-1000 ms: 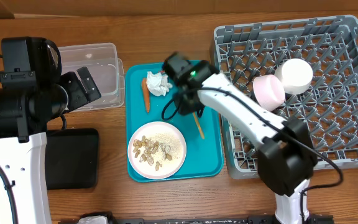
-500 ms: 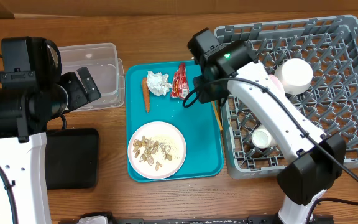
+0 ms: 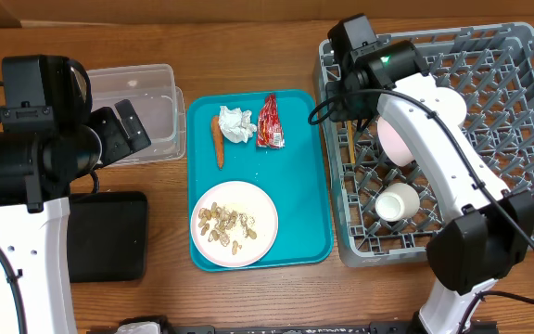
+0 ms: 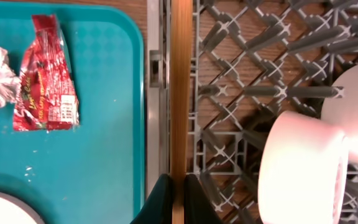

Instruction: Sort waste into correct bins and load items into the dishwasher

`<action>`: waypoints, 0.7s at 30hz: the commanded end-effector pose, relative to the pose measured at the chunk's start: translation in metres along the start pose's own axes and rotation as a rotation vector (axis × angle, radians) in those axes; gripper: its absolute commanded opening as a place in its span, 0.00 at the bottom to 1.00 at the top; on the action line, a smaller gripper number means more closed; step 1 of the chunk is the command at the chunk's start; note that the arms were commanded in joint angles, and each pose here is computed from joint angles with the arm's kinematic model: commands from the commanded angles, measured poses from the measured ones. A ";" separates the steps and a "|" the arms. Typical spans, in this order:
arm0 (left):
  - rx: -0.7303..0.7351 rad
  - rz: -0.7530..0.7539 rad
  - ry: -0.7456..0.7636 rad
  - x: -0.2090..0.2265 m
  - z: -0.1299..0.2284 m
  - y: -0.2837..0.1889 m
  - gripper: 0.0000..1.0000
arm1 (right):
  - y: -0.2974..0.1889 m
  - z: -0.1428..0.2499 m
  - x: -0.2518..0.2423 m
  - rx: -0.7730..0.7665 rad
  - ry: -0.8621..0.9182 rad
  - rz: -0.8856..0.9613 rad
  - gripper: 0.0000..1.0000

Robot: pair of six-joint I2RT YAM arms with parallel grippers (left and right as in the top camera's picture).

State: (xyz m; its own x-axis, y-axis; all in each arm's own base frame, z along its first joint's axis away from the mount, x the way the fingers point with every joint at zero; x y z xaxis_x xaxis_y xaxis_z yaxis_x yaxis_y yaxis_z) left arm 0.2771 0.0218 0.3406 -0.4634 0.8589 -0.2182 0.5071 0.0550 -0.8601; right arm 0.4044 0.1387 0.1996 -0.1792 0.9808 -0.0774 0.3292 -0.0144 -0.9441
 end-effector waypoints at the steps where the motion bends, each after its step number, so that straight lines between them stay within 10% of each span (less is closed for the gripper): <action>1: -0.010 -0.011 0.013 0.002 -0.002 -0.001 1.00 | 0.017 0.007 0.003 0.040 -0.068 0.011 0.04; 5: -0.010 -0.012 0.013 0.002 -0.002 -0.001 1.00 | 0.029 0.015 0.006 0.063 -0.079 0.011 0.06; 9: -0.010 -0.011 0.012 0.002 -0.002 -0.001 1.00 | 0.033 0.017 -0.007 0.069 -0.075 0.077 0.34; 19: -0.010 -0.011 0.012 0.002 -0.002 -0.001 1.00 | -0.041 0.010 0.011 -0.104 -0.065 -0.057 0.45; 21: -0.010 -0.011 0.013 0.002 -0.002 -0.001 1.00 | -0.071 0.011 0.020 -0.172 -0.079 -0.112 0.78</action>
State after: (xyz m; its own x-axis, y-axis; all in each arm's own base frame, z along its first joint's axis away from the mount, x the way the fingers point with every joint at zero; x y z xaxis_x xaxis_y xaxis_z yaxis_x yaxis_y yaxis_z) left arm 0.2770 0.0217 0.3405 -0.4633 0.8589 -0.2184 0.5068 0.0546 -0.8603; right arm 0.3889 0.1420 0.1985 -0.2353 0.9680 -0.0871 0.3369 -0.0028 -0.9415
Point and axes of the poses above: each gripper's point midway between its finger pads, its own y axis out along the fingers, its own x axis along the line the jaws close on, z = x × y, the point moved 3 cm from there along -y, back along the fingers, and after that the axes turned 5 degrees about -y, right-handed, at the moved point
